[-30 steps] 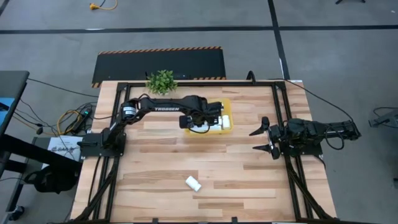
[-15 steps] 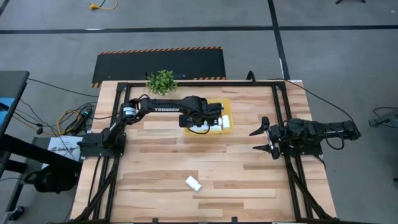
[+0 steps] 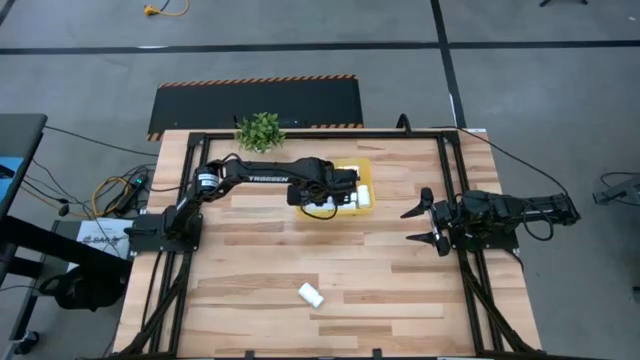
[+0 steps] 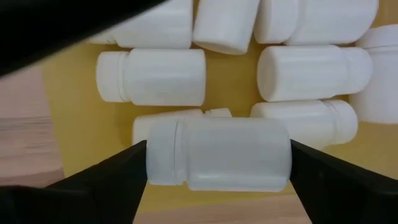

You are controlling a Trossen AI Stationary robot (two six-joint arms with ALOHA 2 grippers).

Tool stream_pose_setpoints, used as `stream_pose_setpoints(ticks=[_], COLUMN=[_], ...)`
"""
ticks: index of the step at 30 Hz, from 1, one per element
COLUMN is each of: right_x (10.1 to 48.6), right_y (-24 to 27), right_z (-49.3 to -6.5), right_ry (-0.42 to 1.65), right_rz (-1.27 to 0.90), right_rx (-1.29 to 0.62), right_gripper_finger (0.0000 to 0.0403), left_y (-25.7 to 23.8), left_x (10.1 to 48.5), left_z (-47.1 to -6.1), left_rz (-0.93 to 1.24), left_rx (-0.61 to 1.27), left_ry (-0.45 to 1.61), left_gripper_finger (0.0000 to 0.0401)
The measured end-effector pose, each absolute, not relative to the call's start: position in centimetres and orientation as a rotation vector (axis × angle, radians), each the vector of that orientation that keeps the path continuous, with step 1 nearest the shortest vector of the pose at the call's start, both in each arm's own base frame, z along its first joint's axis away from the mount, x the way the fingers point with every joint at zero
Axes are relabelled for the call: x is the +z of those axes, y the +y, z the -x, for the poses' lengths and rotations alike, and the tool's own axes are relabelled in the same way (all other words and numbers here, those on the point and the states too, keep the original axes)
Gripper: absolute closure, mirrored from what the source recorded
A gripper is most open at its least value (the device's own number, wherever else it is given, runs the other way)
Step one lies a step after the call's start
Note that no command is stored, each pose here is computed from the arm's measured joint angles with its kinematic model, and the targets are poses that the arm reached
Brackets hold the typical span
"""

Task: Pick and place pill bottles into a basket
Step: Put the white pill bottle into the yellow bin

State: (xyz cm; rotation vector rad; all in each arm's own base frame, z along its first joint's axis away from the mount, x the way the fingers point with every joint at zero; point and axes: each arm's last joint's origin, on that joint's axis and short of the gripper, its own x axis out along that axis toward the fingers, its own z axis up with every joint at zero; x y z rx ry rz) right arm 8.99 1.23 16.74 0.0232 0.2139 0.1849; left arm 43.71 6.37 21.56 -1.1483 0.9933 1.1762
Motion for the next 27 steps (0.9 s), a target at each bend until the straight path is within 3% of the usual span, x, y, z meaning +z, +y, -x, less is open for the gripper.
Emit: stream_pose_setpoints(ticks=[6, 15, 27], right_x=[16.7, 16.7, 16.7], right_y=[1.2, 1.2, 1.2], right_z=[-9.0, -9.0, -9.0], right_ry=[0.214, 0.214, 0.214], right_rz=[-0.023, -0.023, -0.023], right_rx=[0.185, 0.185, 0.185], right_gripper_finger=[0.0117, 0.0117, 0.0117], left_y=[6.4, 5.7, -3.6], left_x=[21.6, 23.1, 27.3], left_z=[-43.6, -43.4, -41.8], left_rz=[1.141, 1.152, 0.986], left_rx=[1.191, 1.22, 1.213], left_ry=[0.999, 1.011, 1.12], left_gripper_finger=[0.0007, 0.0003, 0.0002])
